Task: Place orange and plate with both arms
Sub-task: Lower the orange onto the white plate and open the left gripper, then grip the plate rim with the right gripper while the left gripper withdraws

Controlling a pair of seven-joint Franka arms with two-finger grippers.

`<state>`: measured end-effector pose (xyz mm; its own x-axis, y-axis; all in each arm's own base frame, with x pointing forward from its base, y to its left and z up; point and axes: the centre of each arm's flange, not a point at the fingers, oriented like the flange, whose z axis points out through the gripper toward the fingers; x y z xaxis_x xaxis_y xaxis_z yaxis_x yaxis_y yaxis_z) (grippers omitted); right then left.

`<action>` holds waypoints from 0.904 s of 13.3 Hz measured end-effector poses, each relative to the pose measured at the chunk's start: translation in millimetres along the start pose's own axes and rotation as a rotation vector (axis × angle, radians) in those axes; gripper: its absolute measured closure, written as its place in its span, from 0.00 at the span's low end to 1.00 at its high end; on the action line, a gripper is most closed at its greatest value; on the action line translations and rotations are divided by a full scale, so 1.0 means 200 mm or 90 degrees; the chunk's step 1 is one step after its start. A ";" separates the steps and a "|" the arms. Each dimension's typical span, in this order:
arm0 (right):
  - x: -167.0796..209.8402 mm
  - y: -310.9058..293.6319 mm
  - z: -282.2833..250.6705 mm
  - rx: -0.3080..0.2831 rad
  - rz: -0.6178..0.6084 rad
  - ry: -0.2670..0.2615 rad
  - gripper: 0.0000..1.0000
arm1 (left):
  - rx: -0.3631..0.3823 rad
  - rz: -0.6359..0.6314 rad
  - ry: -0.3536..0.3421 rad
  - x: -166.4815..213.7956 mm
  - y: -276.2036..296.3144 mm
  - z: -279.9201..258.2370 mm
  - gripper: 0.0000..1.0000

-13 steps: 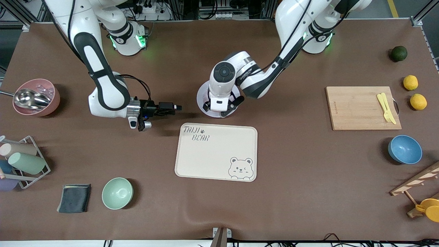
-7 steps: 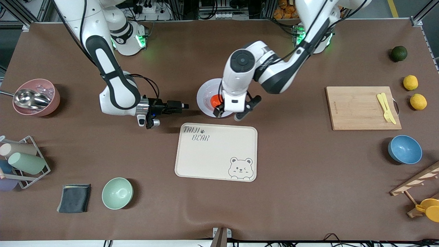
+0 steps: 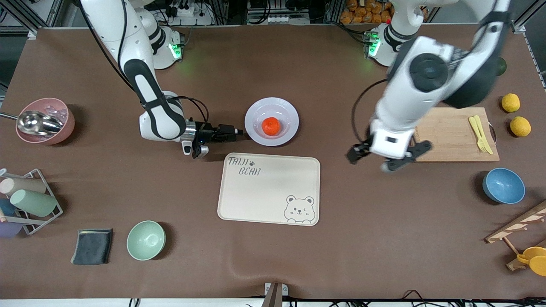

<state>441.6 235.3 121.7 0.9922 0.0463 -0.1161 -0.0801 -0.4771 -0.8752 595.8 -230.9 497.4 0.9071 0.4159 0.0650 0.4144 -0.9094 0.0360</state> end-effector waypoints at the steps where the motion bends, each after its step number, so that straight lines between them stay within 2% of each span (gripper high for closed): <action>1: 0.00 0.02 0.01 0.001 0.002 0.003 0.35 | 0.007 0.037 0.002 0.09 -0.11 -0.07 0.00; 3: -0.01 0.03 0.02 0.003 0.006 0.004 0.37 | 0.018 0.111 0.004 0.26 -0.34 -0.24 0.00; 6: -0.03 0.02 0.05 0.014 0.016 0.013 0.39 | 0.030 0.164 0.008 0.40 -0.63 -0.41 0.00; 8: -0.06 -0.02 0.13 0.027 0.025 0.022 0.42 | 0.031 0.175 0.008 0.43 -0.74 -0.48 0.00; 10: -0.10 -0.05 0.20 0.021 0.027 0.025 0.44 | 0.024 0.183 0.007 0.43 -0.82 -0.55 0.00; 11: -0.11 -0.06 0.23 0.019 0.027 0.024 0.51 | 0.017 0.184 0.004 0.43 -0.86 -0.58 0.00; 12: -0.12 -0.07 0.24 0.018 0.026 0.023 0.51 | 0.014 0.183 0.001 0.43 -0.89 -0.61 0.00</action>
<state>414.3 282.1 114.0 0.9908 -0.0053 -0.1353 -0.1230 -0.4532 -0.8829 590.2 -33.1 617.4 0.9875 0.1407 0.0709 0.1414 -0.9899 -0.0054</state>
